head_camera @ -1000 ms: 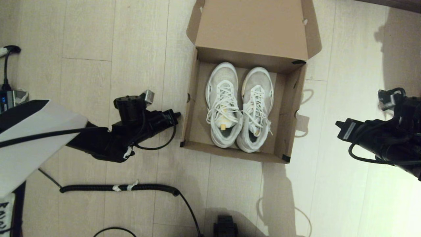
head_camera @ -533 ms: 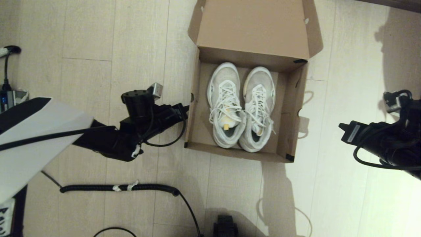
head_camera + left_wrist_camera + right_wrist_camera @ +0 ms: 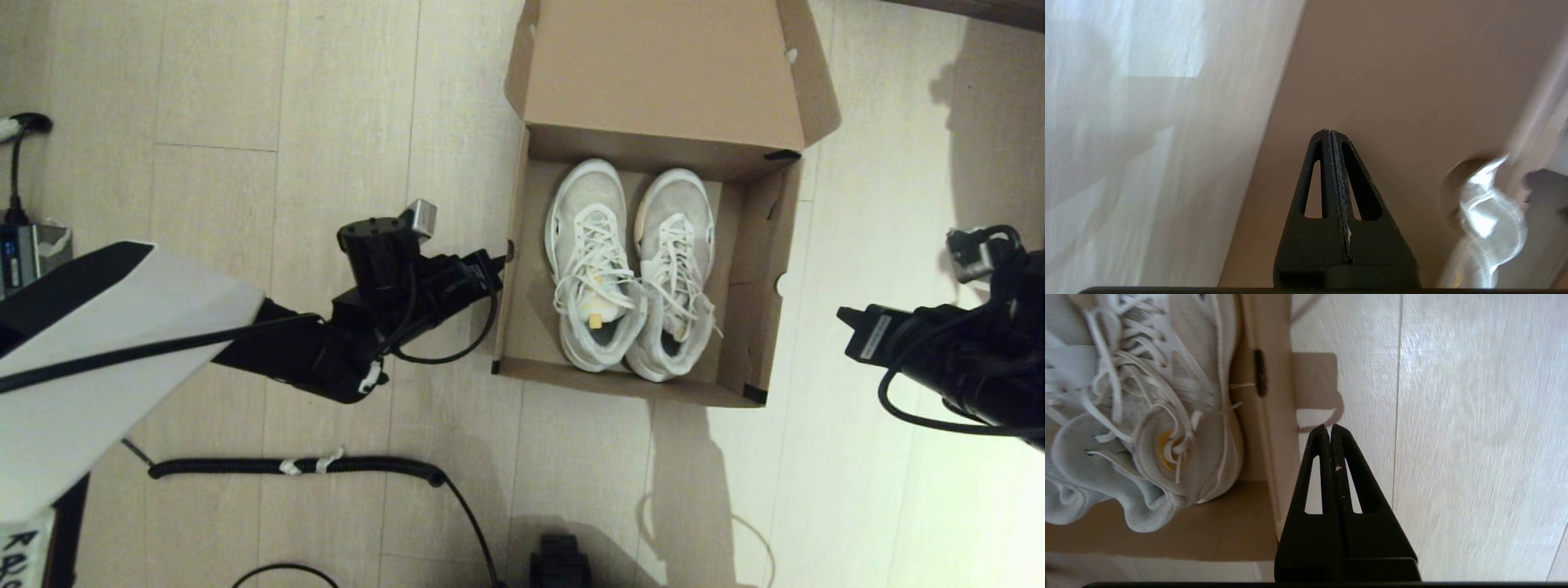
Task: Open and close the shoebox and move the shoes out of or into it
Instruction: Put the shoes out of the shoe box
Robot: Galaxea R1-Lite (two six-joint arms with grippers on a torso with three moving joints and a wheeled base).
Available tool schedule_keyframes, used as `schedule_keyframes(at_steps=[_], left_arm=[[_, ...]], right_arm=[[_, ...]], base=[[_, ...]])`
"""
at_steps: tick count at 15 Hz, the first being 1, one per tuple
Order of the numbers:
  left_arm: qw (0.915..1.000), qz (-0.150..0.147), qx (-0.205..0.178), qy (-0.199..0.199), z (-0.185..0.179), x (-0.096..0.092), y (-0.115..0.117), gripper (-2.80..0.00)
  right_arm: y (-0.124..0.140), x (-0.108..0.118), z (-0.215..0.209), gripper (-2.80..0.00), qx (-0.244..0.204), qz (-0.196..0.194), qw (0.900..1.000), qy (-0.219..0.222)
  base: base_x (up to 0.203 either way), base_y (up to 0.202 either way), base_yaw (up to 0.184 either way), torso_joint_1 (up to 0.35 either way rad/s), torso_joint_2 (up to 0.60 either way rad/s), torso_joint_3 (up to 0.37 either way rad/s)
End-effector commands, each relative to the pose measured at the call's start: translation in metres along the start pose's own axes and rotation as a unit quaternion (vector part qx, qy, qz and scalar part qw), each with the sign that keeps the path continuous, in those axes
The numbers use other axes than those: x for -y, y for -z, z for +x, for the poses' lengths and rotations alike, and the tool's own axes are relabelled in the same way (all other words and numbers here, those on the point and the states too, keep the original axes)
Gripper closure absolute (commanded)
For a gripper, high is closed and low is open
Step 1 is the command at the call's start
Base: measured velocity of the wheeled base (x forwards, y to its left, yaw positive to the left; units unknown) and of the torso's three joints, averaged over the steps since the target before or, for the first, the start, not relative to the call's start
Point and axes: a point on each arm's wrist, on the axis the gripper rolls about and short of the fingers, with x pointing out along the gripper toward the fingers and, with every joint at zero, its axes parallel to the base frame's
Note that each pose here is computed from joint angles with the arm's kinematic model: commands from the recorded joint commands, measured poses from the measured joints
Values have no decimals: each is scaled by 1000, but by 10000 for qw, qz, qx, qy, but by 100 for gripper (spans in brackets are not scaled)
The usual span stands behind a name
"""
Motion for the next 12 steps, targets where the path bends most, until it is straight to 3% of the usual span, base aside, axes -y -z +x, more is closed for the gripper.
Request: schedule_keyframes(at_steps=[1, 5, 6, 8, 12], left_arm=[[9999, -35, -11, -167, -11, -6, -1, 0], [9976, -23, 175, -662, -54, -26, -30, 0], [9969, -26, 209, -761, -65, -29, -35, 0], [9961, -46, 195, -859, -77, -31, -35, 0], [9962, -45, 197, -852, -82, -29, -35, 0]], right_arm=[[-7, -7, -1, 0, 147, -114, 9997, -150], [-15, -60, -2, 0, 223, 11, 9931, -1152], [-10, -73, 1, -280, 123, 70, 9907, -1351], [-1, -96, 6, -280, -43, 88, 9861, -1658], [23, -136, 9, -280, -214, -174, 9871, -1575]], base=[[0, 0, 0, 0, 0, 0], [0, 0, 0, 0, 0, 0], [0, 0, 0, 0, 0, 0], [0, 0, 0, 0, 0, 0], [0, 0, 0, 0, 0, 0]])
